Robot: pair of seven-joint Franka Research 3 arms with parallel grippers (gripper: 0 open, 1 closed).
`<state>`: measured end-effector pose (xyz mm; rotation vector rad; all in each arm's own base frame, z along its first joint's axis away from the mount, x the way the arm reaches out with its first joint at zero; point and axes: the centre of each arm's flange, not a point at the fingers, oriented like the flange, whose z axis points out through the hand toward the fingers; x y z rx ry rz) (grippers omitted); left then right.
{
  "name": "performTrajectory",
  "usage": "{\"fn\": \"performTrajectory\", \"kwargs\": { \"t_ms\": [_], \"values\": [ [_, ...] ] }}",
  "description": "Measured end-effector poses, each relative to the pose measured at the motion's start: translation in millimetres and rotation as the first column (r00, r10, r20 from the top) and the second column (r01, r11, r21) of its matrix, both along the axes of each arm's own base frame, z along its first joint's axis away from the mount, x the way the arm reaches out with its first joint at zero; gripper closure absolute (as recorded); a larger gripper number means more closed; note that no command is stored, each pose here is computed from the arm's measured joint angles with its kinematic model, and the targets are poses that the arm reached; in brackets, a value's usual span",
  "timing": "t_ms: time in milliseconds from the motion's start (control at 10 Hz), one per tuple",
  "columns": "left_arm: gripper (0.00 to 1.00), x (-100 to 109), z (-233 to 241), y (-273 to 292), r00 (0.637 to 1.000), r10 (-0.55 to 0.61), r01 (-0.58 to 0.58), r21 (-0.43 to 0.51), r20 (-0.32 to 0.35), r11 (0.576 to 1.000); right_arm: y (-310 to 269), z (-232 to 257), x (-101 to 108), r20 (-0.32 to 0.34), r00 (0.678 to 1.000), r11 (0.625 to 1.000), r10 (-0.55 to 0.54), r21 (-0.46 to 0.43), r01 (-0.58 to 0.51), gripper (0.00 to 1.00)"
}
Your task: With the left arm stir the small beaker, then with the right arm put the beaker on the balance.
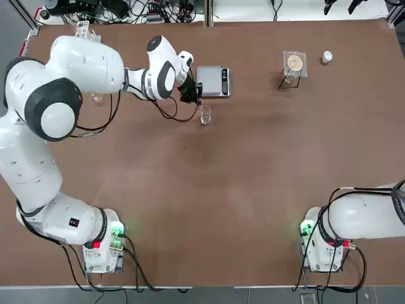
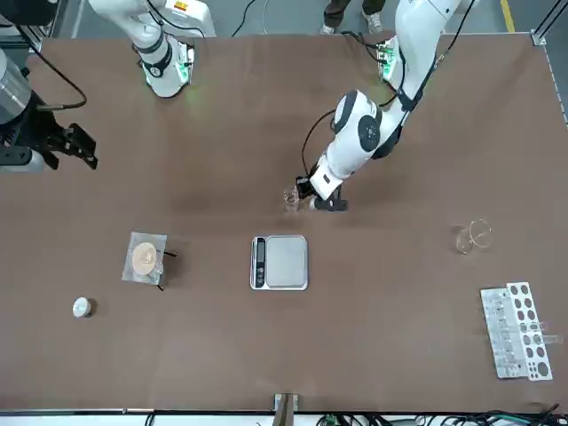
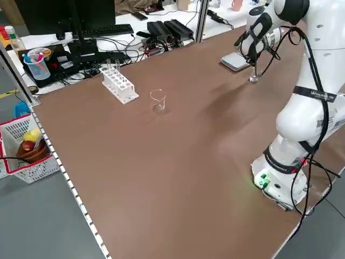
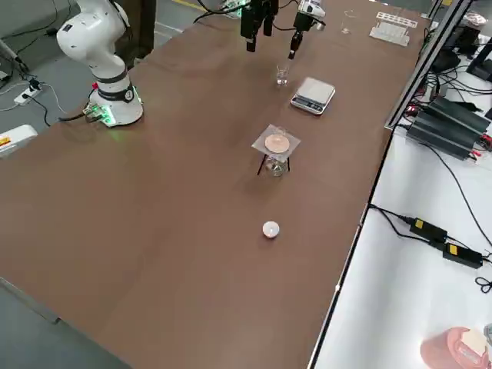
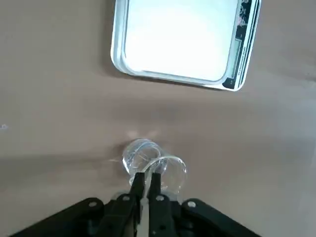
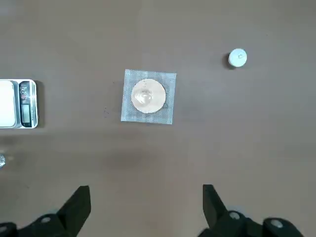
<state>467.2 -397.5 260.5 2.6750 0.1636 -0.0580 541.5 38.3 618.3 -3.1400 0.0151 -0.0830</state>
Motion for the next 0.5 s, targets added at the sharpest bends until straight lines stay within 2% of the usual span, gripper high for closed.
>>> {"fn": "performTrajectory", "kwargs": {
  "t_ms": [500],
  "values": [
    [0.92, 1.5, 7.7, -3.5, 1.0, 0.003, -0.003, 0.001, 0.006, 1.0, -0.3, -0.1, -0.1, -0.001, 1.0, 1.0, -0.001, 0.0, 0.001, 0.0]
  ]
}}
